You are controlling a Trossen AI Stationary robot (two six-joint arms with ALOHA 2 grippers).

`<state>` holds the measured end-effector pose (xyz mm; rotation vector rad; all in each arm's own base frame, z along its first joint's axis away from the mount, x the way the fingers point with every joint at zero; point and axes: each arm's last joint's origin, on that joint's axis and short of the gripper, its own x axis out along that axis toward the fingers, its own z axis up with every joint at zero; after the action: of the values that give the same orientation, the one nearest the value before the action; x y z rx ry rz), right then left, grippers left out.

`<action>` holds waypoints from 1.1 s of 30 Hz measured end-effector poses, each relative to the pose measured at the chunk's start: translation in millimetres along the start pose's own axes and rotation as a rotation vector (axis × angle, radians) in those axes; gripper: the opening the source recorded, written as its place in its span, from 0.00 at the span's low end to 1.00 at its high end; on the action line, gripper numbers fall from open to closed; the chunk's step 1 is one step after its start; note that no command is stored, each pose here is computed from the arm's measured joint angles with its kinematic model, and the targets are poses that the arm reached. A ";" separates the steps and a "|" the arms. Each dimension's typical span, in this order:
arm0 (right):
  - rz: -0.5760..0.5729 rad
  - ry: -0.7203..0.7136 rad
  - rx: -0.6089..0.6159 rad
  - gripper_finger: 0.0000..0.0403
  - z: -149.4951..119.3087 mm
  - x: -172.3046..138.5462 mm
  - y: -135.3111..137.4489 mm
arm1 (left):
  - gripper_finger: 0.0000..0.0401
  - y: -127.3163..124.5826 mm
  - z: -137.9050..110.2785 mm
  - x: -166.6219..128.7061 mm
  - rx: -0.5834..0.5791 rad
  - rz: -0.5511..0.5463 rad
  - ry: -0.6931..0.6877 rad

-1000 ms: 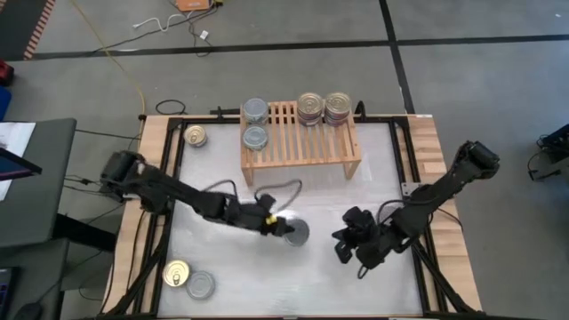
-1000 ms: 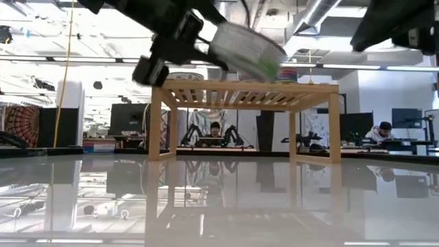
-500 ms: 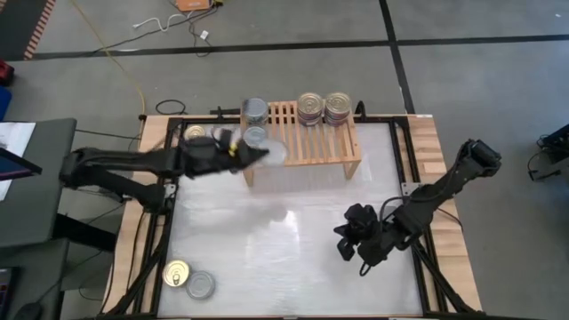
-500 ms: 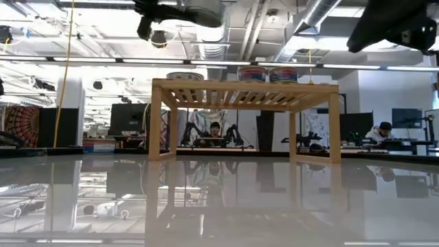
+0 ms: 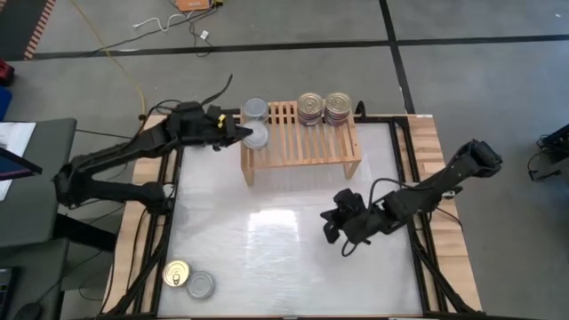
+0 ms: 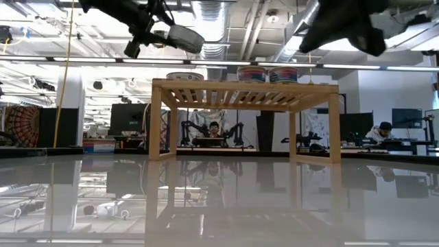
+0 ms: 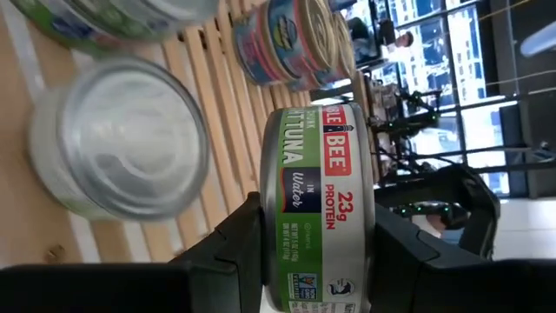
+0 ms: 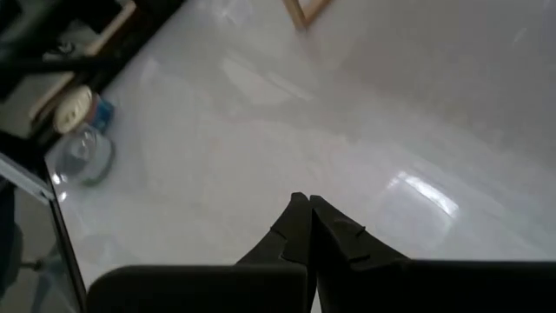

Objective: Stack canned seafood by type on shelf
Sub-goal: Stack the green tuna can on top of the green tuna can on the shelf

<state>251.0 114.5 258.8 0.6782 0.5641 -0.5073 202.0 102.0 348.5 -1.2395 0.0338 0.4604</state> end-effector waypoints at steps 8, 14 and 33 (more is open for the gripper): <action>-0.013 -0.038 0.046 0.07 14.9 9.0 -3.8 | 0.35 19.8 16.6 14.7 0.030 0.069 0.052; -0.013 -0.043 0.067 0.07 16.7 10.1 -4.2 | 0.35 30.4 18.9 30.9 0.059 0.114 0.071; -0.031 -0.034 0.066 0.07 15.2 9.7 -6.0 | 0.35 27.4 23.8 29.1 0.103 0.101 0.002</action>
<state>259.4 97.5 259.9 0.7232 0.5286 -0.5670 213.5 139.9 323.9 -1.1401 0.1212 0.5383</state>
